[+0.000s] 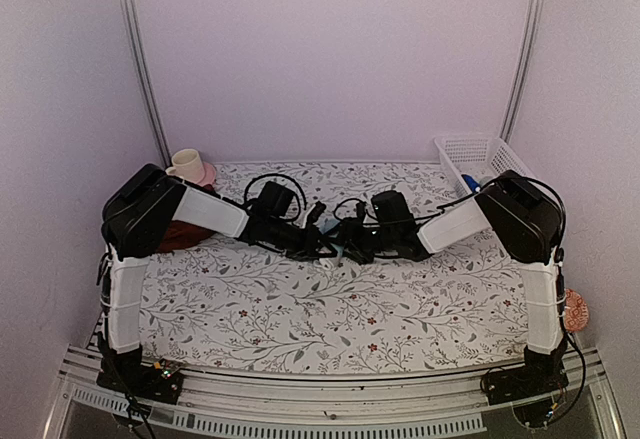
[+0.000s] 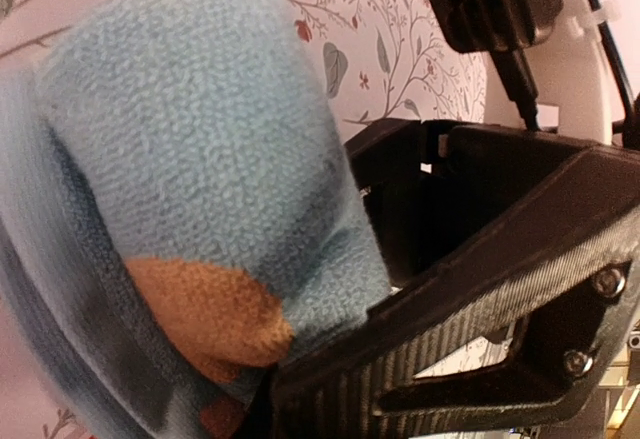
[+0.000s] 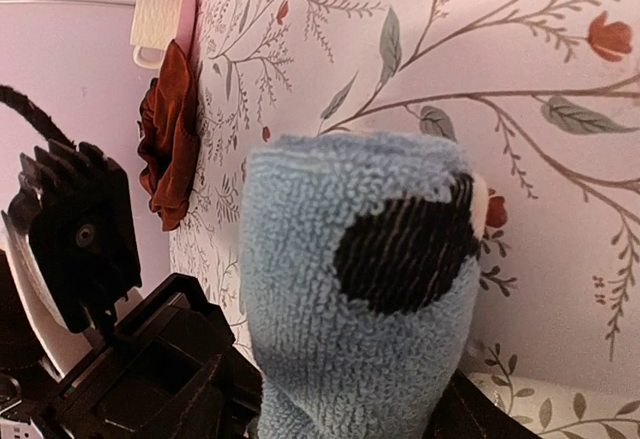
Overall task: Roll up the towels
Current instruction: Pick up the towel from the center of the board.
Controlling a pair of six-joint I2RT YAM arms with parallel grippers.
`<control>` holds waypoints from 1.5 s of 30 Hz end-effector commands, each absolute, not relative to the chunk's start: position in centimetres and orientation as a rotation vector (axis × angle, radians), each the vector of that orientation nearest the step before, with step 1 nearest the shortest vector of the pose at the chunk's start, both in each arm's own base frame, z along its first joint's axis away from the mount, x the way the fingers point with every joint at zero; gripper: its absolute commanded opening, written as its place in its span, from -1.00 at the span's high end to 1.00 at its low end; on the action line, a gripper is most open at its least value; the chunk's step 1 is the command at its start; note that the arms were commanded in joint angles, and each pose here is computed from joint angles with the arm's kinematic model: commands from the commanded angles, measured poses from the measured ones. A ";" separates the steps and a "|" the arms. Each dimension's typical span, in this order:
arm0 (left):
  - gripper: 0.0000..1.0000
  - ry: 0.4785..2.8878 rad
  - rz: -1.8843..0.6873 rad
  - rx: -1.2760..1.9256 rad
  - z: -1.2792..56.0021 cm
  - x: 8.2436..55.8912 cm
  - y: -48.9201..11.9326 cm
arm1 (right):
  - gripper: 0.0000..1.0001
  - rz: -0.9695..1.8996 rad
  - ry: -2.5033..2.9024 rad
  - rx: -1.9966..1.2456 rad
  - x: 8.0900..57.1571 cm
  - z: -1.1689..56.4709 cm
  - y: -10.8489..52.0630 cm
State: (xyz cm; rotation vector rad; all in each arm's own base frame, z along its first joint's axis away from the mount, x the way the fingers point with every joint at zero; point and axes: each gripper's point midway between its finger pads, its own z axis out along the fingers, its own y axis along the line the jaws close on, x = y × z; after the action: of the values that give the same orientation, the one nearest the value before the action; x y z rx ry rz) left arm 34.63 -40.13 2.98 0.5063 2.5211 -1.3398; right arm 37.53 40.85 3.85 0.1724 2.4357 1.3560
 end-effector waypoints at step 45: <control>1.00 2.501 -1.841 0.134 -1.0 30.7 -34.3 | -0.30 1.479 2.653 0.041 34.2 -2.4 44.7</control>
State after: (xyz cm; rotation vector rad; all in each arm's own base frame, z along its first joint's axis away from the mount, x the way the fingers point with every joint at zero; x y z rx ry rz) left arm 33.38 -35.17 3.06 0.2455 2.3386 -1.7721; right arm 36.61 45.16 3.74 -0.0268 2.4628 1.5915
